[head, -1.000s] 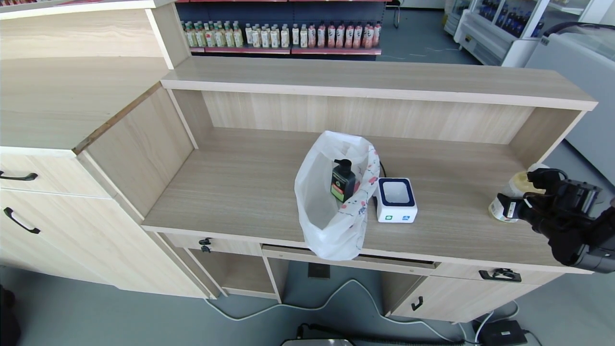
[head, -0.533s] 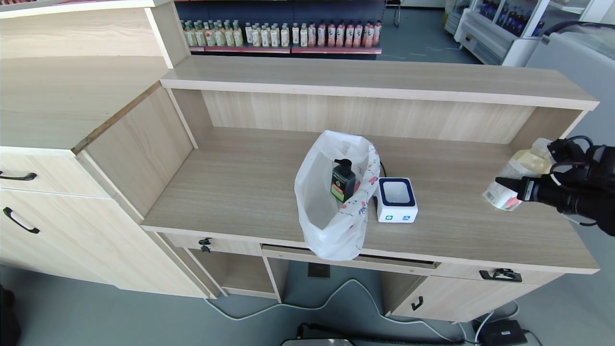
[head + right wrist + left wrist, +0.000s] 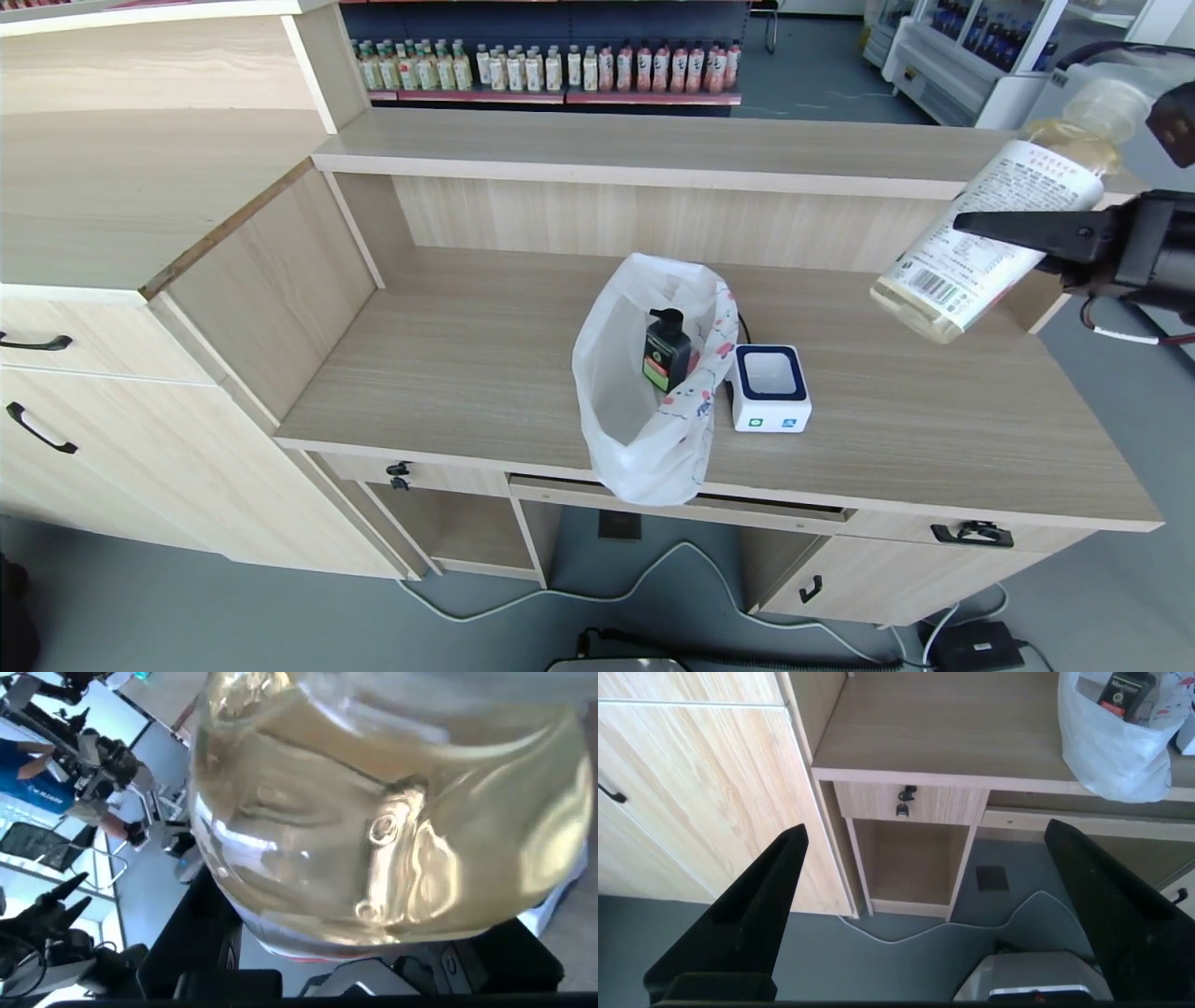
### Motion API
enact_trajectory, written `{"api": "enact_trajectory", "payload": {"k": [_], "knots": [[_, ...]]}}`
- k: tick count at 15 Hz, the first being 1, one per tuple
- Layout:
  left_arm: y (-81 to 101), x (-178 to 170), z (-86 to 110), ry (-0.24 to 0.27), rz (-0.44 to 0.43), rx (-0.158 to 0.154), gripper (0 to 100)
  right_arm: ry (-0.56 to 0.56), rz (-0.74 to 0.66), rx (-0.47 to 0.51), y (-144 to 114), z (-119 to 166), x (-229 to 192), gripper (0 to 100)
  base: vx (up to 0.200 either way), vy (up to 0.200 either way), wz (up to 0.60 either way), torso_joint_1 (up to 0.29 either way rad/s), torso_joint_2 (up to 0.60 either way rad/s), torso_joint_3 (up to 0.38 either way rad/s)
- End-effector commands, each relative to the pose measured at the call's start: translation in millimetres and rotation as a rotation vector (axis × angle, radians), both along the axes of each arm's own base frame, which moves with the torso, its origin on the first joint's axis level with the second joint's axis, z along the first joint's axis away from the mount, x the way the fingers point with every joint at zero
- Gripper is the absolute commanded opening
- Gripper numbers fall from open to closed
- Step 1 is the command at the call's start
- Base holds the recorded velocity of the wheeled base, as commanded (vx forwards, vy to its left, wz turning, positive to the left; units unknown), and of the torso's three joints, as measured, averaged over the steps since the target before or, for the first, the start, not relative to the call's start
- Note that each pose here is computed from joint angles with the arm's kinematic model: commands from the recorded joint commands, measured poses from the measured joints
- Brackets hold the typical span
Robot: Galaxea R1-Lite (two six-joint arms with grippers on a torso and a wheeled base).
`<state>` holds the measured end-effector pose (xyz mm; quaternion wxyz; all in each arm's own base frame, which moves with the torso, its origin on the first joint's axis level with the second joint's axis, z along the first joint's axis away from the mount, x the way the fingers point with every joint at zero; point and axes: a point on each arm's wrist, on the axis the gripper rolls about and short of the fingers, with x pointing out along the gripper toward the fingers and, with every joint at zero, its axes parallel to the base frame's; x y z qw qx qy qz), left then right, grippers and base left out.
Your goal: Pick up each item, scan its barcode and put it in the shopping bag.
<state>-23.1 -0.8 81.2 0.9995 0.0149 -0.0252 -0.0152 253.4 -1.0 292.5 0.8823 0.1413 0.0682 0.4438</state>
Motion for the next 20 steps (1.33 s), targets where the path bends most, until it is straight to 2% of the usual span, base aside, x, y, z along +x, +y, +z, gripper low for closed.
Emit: {"api": "enact_trajectory", "payload": {"k": [1, 5, 9, 13, 20], "knots": [[0.0, 0.0, 0.0, -0.001, 0.000, 0.000, 100, -0.052, 0.181, 0.031, 40.2, 22.9, -43.5, 0, 0.000, 0.000, 0.00, 0.000, 0.00, 0.000], [0.0, 0.0, 0.0, -0.001, 0.000, 0.000, 100, -0.035, 0.382, 0.056, 77.2, 25.7, -67.9, 0, 0.000, 0.000, 0.00, 0.000, 0.00, 0.000], [0.0, 0.0, 0.0, -0.001, 0.000, 0.000, 100, -0.025, 0.432, 0.059, 84.8, 23.9, -76.0, 0, 0.000, 0.000, 0.00, 0.000, 0.00, 0.000], [0.0, 0.0, 0.0, -0.001, 0.000, 0.000, 100, -0.048, 0.547, 0.061, 99.2, 31.3, -85.7, 0, 0.000, 0.000, 0.00, 0.000, 0.00, 0.000], [0.0, 0.0, 0.0, -0.001, 0.000, 0.000, 100, -0.017, 0.675, 0.058, 122.9, 27.1, -95.5, 0, 0.000, 0.000, 0.00, 0.000, 0.00, 0.000]]}}
